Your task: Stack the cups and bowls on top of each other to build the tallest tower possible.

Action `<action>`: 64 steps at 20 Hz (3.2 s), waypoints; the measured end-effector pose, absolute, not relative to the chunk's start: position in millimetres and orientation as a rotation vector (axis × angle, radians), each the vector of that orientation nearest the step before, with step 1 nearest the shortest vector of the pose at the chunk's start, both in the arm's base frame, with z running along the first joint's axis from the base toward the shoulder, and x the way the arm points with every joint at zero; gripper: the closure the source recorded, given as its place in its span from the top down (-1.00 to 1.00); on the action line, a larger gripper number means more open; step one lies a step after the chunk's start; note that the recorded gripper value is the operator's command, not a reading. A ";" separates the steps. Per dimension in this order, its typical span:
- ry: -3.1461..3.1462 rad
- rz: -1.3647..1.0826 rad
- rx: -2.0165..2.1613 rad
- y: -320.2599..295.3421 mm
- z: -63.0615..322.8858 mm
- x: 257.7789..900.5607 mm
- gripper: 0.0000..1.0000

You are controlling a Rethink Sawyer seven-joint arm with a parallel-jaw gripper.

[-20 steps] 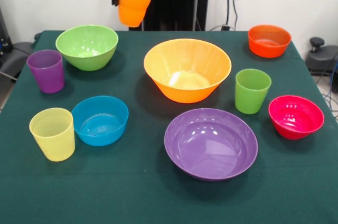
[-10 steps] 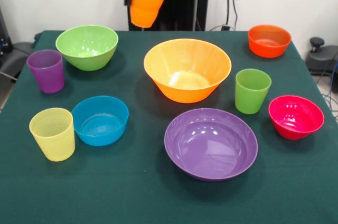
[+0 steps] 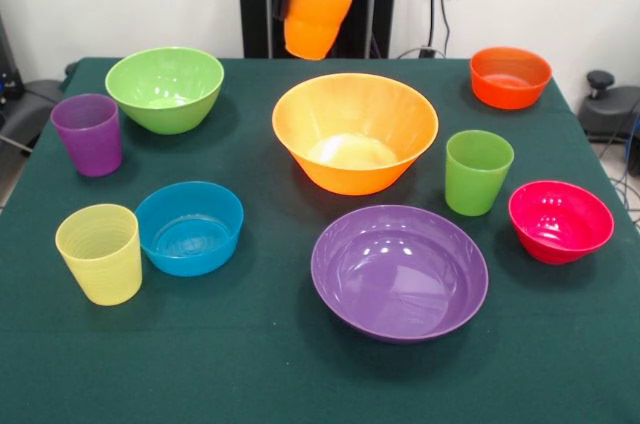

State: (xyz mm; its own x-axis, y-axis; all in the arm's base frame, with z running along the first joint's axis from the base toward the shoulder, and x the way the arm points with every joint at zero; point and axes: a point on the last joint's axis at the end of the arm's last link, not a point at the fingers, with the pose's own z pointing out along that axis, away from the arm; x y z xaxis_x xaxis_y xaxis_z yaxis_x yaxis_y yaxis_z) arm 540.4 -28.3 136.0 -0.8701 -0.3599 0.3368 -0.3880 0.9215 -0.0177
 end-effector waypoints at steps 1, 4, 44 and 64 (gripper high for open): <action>-2.752 0.120 0.552 -27.3 136.3 541.0 -1.00; -2.755 0.119 0.555 -24.0 137.1 543.0 -1.00; -2.674 0.057 0.609 8.5 91.7 535.9 -1.00; -2.709 -0.012 0.611 11.1 52.6 530.6 -1.00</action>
State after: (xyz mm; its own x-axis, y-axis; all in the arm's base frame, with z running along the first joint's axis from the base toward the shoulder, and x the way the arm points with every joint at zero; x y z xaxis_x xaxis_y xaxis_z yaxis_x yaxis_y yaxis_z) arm 530.6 11.1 52.6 -0.8408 -0.4168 0.3456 -0.4136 0.9063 0.0867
